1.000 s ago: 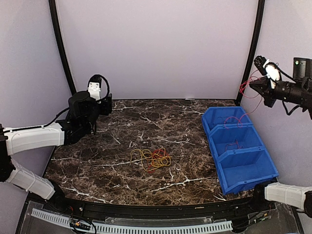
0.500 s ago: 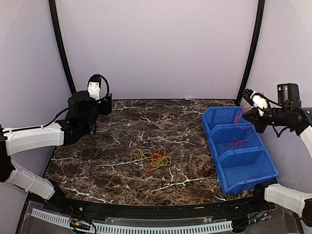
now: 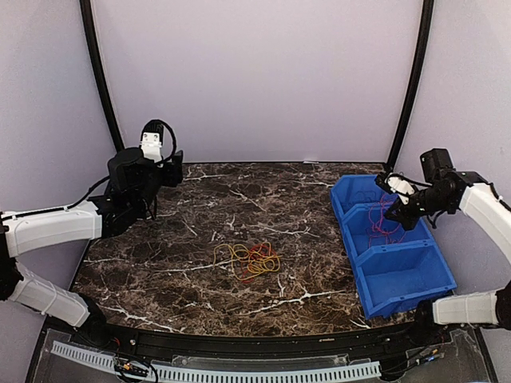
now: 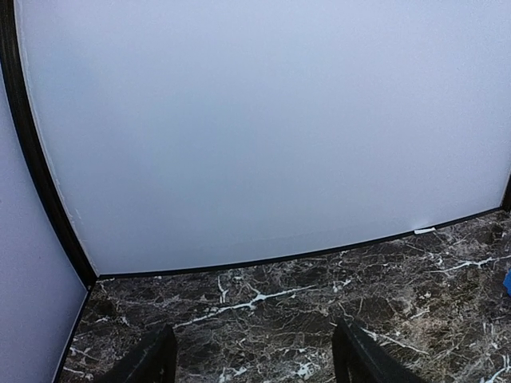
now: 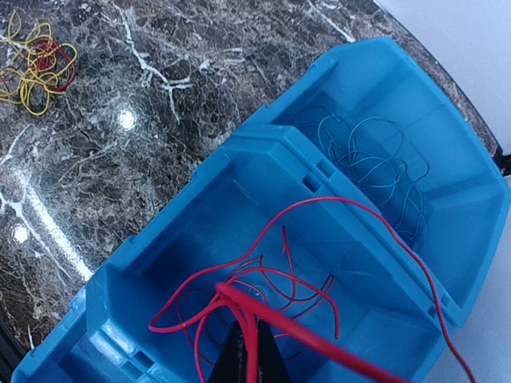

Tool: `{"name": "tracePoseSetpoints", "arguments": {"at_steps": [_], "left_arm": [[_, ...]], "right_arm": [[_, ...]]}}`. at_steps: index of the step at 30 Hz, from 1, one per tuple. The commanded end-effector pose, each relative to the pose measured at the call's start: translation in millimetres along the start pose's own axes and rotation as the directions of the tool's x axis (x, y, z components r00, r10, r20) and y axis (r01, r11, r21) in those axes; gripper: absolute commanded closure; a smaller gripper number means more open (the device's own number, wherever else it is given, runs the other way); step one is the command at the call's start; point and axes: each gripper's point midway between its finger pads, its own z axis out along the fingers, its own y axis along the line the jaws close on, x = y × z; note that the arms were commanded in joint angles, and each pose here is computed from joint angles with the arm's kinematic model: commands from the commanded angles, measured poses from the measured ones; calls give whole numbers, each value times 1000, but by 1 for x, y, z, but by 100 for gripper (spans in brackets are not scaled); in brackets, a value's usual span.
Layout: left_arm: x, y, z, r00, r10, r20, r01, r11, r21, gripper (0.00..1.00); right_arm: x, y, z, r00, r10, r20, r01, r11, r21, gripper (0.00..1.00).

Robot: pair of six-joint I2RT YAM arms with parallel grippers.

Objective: Untangle the cables

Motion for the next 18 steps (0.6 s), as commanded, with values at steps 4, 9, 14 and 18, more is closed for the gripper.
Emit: {"name": "tracePoseSetpoints", "arguments": {"at_steps": [4, 9, 14, 18], "left_arm": [[-11, 2, -7, 999, -36, 26, 35, 999, 18, 30], [-10, 0, -7, 999, -41, 21, 40, 999, 32, 30], [-9, -1, -7, 999, -45, 16, 44, 998, 36, 30], [-10, -3, -6, 999, -46, 15, 45, 998, 48, 30]], "right_arm": [[28, 0, 27, 993, 14, -120, -21, 998, -52, 100], [43, -1, 40, 978, 35, -206, -54, 995, -89, 99], [48, -5, 41, 965, 49, -257, -78, 992, -101, 61], [53, -5, 32, 947, 36, -320, -75, 991, -112, 50]]}}
